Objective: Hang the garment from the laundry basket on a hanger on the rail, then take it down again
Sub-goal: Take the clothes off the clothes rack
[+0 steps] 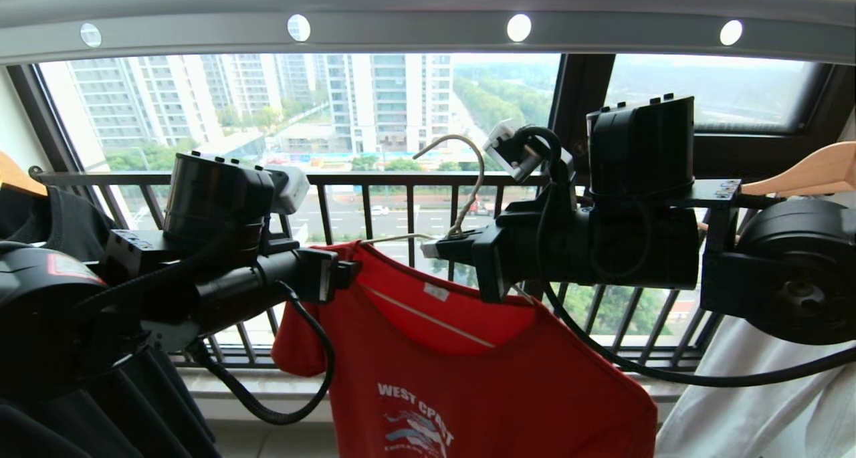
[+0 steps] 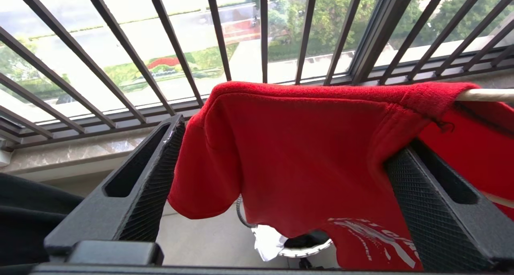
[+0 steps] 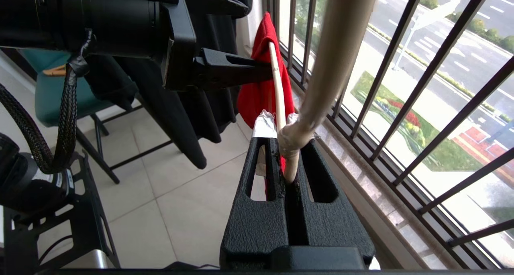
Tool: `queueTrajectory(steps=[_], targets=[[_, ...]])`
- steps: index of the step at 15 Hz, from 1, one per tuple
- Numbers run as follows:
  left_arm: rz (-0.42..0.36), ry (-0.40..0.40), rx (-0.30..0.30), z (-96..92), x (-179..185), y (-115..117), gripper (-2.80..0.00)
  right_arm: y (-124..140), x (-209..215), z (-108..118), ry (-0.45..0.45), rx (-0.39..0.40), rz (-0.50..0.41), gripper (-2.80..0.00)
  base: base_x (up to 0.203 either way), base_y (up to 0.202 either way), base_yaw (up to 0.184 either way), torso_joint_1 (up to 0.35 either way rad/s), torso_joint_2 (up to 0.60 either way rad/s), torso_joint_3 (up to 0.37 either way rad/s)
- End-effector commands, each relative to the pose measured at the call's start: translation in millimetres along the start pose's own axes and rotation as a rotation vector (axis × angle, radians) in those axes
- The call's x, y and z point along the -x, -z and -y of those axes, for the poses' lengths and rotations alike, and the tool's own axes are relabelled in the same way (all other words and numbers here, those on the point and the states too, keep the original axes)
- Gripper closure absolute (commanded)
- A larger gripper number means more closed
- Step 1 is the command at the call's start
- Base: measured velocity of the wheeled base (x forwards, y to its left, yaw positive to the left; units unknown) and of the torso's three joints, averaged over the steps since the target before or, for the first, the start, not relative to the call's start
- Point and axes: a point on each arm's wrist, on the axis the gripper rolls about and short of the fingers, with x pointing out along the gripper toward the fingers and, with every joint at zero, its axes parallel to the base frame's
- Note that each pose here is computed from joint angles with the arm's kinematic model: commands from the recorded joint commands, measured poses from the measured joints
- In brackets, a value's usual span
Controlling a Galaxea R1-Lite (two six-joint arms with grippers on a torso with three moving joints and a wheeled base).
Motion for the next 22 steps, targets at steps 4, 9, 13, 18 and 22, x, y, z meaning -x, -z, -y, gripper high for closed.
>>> queueTrajectory(steps=[4, 9, 13, 18, 22], targets=[[0.012, -0.006, 0.005, -1.0, 3, -2, -2.8, -2, 1, 8, 0.019, -0.003, 0.008, 0.0, 0.0, 0.0, 0.0, 0.0, 0.0, 0.0], [0.01, -0.05, -0.001, -7.0, -1, -2, 0.0, -3, 3, 11, 0.031, -0.005, 0.012, 0.0, 0.0, 0.0, 0.0, 0.0, 0.0, 0.0], [0.024, -0.077, 0.007, -15.1, -2, -6, 0.0, -5, 5, 13, 0.037, -0.003, 0.019, 0.0, 0.0, 0.0, 0.0, 0.0, 0.0, 0.0], [0.065, -0.092, 0.018, -20.2, -6, -10, 0.0, -5, 6, 13, 0.039, -0.003, 0.022, 0.0, 0.0, 0.0, 0.0, 0.0, 0.0, 0.0], [0.054, -0.134, 0.065, -33.6, -28, -15, 0.0, 0, 0, 18, 0.046, -0.01, 0.005, 0.0, 0.0, 0.0, 0.0, 0.0, 0.0, 0.0]])
